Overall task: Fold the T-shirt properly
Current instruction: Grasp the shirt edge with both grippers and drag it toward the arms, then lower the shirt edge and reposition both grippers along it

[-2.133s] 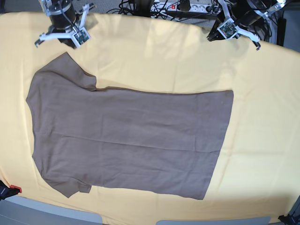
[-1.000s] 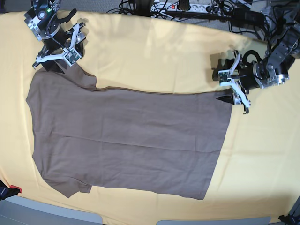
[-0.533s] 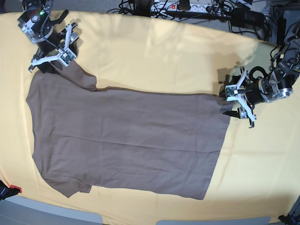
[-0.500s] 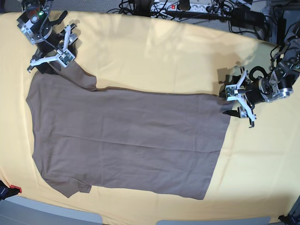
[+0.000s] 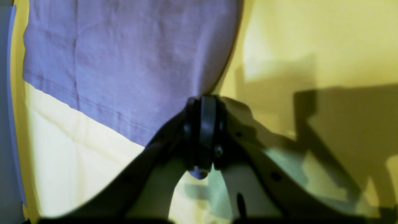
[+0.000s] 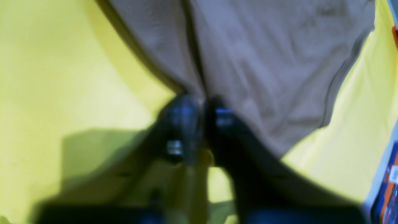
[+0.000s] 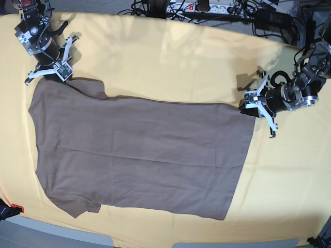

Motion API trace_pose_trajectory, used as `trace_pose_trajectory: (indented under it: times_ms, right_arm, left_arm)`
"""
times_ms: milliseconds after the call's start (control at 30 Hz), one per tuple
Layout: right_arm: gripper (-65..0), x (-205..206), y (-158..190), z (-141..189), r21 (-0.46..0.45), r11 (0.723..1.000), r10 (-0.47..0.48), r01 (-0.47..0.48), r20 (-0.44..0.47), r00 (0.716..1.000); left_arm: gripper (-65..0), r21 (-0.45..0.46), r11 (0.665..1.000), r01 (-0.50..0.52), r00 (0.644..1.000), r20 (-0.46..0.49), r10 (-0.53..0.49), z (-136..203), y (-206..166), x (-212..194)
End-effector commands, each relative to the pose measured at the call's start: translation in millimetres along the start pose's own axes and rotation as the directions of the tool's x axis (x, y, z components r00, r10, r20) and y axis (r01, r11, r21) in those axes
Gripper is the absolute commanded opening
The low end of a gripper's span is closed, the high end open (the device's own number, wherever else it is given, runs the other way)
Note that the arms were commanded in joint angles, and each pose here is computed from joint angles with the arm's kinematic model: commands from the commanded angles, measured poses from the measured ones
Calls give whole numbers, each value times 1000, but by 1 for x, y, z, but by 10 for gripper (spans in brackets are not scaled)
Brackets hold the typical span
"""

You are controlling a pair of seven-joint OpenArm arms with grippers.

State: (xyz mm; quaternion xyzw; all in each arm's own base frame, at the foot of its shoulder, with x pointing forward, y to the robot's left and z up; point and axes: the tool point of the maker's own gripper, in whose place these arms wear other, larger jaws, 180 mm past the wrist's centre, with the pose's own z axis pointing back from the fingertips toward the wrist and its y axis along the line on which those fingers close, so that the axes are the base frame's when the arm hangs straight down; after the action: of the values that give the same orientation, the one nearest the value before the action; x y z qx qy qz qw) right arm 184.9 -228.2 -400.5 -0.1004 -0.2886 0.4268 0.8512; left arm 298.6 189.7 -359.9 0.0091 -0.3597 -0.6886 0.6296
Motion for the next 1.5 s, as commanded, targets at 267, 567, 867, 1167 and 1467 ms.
trace_pose_trajectory:
  times_ms: [267, 567, 867, 1167, 1467]
  right_arm:
    - [-650, 7, -36, 28, -87, 994, 53, -61, -83, 995]
    - [-650, 5, -14, 58, -30, 990, 131, -135, -114, 985]
    - [-650, -13, -7, 93, -42, 991, 120, -130, -194, 974]
    - [-650, -38, 20, 122, 47, 991, 137, -129, -267, 954]
    - [-650, -65, 52, 142, 131, 988, 118, -76, -347, 930]
  left_arm:
    - [-650, 79, 997, 1, 997, 76, -7, 23, 45, 26]
    - [-650, -91, 995, 51, 991, 129, -39, 56, 21, 49]
    - [-650, -216, 974, 68, 993, 112, -44, 79, -23, 49]
    - [-650, -366, 926, 97, 990, 134, -50, 98, -78, 64]
    - [-650, -449, 882, 141, 988, 124, -95, 123, -98, 67]
